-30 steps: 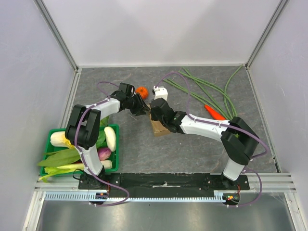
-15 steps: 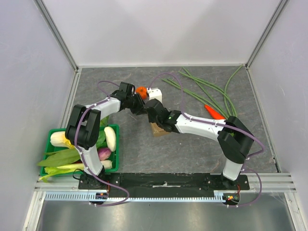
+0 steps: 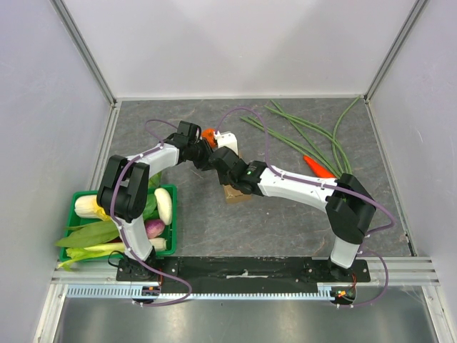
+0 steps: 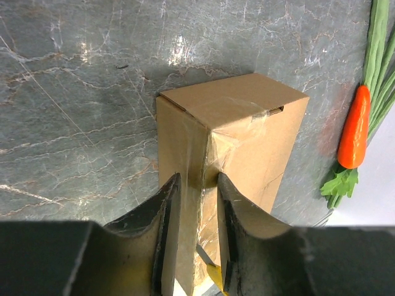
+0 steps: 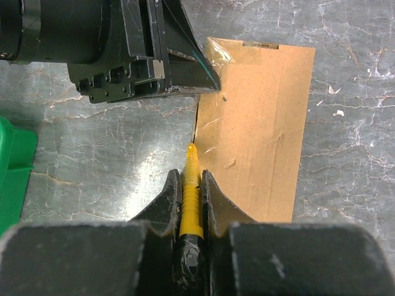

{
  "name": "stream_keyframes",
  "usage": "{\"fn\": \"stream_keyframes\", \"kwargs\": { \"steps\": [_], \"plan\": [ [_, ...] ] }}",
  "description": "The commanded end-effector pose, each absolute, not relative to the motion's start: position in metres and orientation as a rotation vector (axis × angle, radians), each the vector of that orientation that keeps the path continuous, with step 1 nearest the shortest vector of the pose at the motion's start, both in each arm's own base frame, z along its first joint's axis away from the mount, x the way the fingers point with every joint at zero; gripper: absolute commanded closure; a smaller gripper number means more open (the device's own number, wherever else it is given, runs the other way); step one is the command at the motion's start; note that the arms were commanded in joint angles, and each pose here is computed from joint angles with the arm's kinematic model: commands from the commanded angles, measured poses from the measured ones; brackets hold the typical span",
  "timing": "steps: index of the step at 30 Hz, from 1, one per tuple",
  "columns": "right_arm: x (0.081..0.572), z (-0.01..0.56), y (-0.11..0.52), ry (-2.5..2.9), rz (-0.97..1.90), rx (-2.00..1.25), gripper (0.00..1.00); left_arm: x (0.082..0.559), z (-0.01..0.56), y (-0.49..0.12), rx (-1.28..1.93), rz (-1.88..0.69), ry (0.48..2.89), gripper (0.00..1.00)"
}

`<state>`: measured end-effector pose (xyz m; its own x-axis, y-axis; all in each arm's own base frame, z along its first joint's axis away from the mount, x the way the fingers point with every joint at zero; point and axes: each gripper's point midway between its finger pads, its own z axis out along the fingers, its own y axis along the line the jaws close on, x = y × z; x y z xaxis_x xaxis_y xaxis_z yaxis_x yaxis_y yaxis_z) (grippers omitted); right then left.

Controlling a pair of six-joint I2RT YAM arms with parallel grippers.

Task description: Unpack the express box

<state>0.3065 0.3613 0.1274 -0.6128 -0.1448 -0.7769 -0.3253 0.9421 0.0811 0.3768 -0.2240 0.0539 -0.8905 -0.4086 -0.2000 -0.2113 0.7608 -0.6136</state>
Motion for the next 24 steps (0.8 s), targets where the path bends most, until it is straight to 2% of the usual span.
{"fn": "stream_keyframes", "kwargs": {
  "steps": [1, 24],
  "plan": [
    [0.273, 0.111, 0.361, 2.343, 0.259, -0.416, 1.00, 0.351, 0.000, -0.183, -0.546, -0.537, 2.791, 0.66],
    [0.250, 0.093, 0.351, 2.407, 0.189, -0.467, 1.00, 0.354, 0.002, -0.184, -0.548, -0.550, 2.782, 0.69]
  ]
}}
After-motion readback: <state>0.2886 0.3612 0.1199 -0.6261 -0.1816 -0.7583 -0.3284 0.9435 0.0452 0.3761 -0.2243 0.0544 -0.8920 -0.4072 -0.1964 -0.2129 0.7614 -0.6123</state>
